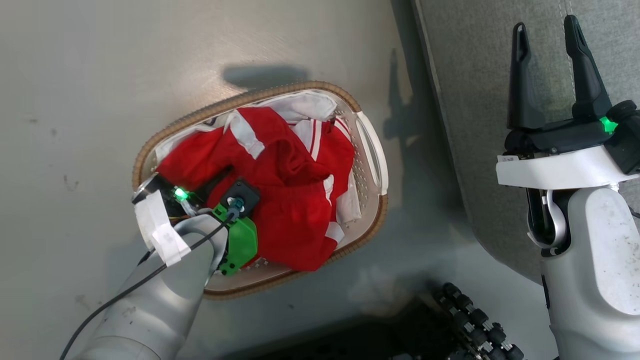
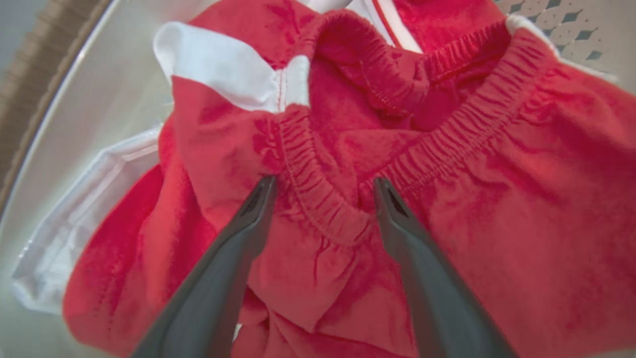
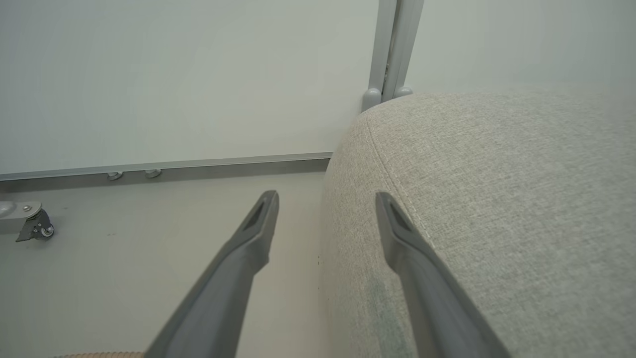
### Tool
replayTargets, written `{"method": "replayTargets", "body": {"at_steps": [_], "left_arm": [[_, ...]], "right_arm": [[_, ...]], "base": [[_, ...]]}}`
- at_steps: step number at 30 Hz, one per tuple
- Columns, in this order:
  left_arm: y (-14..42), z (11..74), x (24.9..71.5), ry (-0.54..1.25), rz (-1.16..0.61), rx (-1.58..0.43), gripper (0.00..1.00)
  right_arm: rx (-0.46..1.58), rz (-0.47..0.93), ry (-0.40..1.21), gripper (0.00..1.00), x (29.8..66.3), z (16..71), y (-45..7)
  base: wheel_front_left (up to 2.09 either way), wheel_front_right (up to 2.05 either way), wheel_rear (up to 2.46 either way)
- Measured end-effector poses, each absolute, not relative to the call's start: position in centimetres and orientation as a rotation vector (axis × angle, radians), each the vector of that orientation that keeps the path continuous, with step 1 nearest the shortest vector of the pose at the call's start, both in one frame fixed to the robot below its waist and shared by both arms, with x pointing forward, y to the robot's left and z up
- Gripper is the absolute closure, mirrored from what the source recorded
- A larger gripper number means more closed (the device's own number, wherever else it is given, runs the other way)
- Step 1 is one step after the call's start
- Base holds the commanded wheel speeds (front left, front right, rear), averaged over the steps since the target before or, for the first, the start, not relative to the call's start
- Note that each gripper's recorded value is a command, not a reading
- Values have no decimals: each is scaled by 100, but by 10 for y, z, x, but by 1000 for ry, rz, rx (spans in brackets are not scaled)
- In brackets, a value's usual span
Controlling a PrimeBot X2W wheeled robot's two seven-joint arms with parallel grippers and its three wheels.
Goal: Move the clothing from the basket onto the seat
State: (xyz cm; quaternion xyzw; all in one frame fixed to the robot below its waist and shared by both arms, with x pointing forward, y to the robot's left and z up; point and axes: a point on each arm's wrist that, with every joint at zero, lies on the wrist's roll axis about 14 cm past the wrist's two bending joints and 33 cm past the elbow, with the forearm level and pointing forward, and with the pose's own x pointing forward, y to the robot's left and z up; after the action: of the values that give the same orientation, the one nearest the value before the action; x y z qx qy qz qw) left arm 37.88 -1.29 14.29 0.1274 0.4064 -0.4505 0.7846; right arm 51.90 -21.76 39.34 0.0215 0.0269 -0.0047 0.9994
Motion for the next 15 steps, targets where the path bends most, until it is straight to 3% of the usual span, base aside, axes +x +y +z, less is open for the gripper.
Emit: {"method": "replayTargets", "body": {"at_steps": [2, 3, 4, 5, 6, 7, 15], "left_arm": [[-12, 135, 378, 902, -968, 278, 2], [-12, 133, 376, 913, -965, 274, 20], [-11, 130, 375, 924, -966, 276, 51], [-9, 128, 373, 931, -965, 281, 70], [-7, 126, 372, 939, -966, 287, 80], [-6, 125, 372, 945, -963, 290, 100], [-1, 138, 381, 922, -891, 262, 100]], "right_arm": [[41, -15, 62, 0, 519, 389, -220], [40, -18, 65, 0, 519, 388, -222], [38, -20, 67, 0, 519, 387, -223], [36, -23, 69, 0, 519, 386, -224], [34, -25, 71, 0, 518, 386, -225], [33, -26, 73, 0, 518, 386, -225], [36, -22, 57, 0, 516, 397, -223]], "base": [[0, 0, 0], [0, 0, 0], [0, 0, 0], [0, 0, 0], [0, 0, 0], [0, 0, 0], [0, 0, 0]]}}
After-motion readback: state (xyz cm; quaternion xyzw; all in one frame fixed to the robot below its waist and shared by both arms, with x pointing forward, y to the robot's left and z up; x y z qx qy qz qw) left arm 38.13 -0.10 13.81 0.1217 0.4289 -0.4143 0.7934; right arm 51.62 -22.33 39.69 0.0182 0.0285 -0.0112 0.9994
